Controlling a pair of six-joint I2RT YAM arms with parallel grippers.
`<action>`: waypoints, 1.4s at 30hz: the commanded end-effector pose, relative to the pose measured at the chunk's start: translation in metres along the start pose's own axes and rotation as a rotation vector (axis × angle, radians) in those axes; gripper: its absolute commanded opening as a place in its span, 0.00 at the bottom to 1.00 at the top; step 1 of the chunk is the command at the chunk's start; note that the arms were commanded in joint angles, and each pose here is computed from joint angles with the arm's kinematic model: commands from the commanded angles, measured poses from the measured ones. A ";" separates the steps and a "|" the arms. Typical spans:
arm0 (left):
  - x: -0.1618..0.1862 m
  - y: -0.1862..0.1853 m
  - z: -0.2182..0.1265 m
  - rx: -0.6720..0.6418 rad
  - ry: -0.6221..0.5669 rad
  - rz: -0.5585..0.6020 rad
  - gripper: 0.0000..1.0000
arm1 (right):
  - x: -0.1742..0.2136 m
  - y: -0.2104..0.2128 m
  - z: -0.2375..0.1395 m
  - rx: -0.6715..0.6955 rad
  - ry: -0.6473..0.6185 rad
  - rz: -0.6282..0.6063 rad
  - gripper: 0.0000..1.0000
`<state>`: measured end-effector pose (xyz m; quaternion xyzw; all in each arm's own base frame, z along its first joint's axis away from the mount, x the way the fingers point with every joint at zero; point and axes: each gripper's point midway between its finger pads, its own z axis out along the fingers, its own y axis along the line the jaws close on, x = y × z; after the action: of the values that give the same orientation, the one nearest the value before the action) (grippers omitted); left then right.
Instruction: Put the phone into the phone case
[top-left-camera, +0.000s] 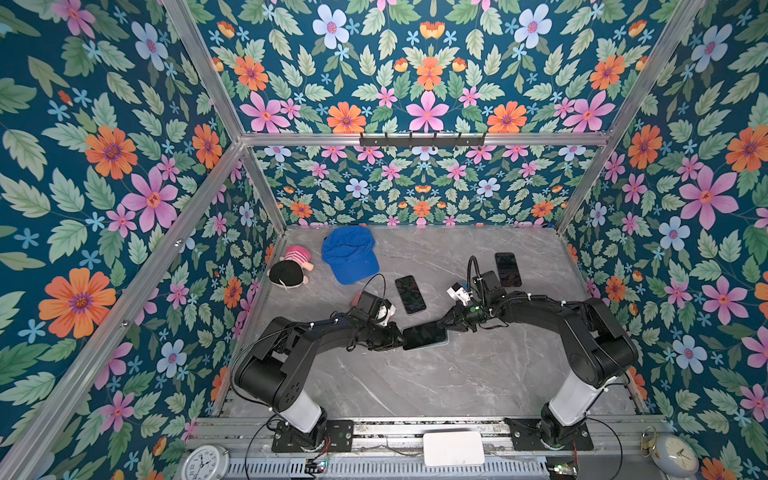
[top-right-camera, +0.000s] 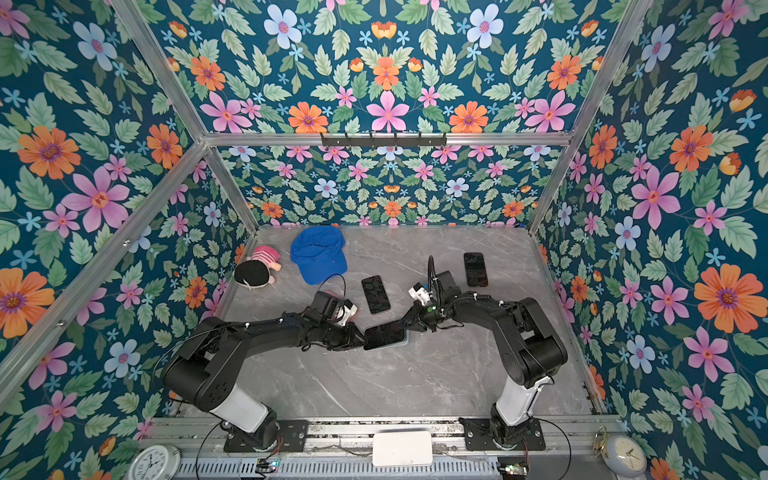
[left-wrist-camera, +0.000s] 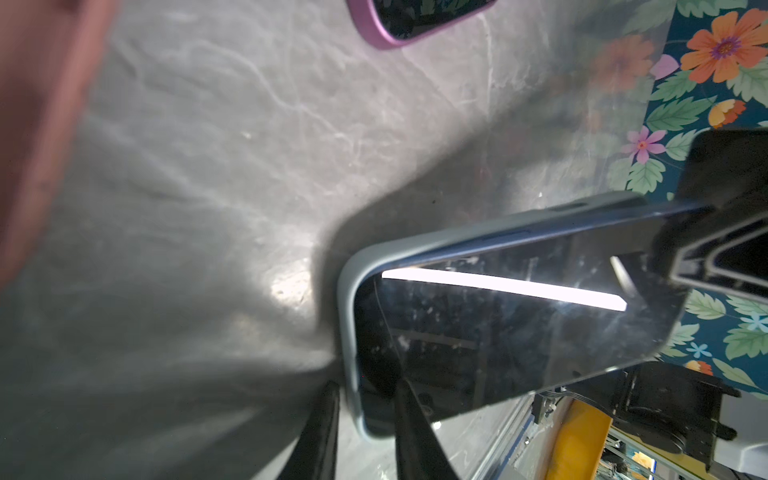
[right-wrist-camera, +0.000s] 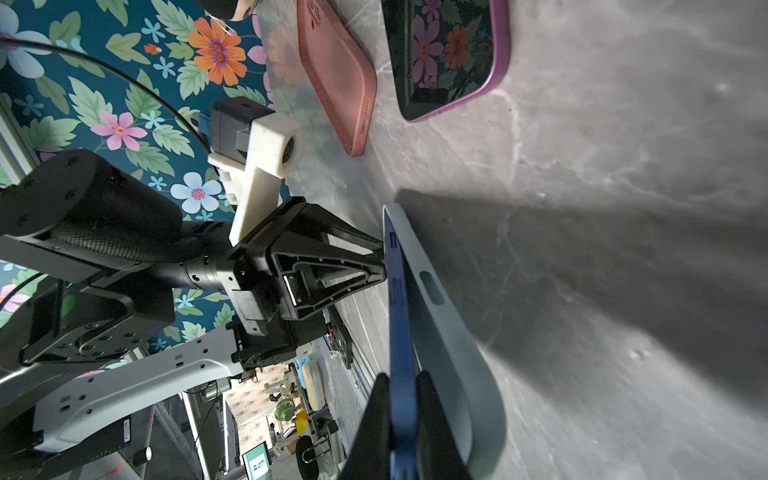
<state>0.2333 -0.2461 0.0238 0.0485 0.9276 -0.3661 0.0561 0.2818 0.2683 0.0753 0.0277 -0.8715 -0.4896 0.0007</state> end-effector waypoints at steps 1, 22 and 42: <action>0.002 0.000 0.001 0.006 0.005 0.001 0.25 | 0.004 -0.017 0.002 0.080 0.012 0.074 0.00; 0.019 -0.004 -0.008 -0.017 -0.002 0.101 0.23 | -0.012 -0.008 0.000 0.107 0.017 0.168 0.00; 0.023 0.005 -0.006 -0.055 -0.018 0.103 0.24 | -0.023 0.031 -0.018 0.040 -0.016 0.128 0.00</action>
<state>0.2094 -0.2405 0.0224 0.0926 0.9291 -0.3490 0.0795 0.3053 0.2683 0.1018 -0.0359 -0.8854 -0.4628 0.0232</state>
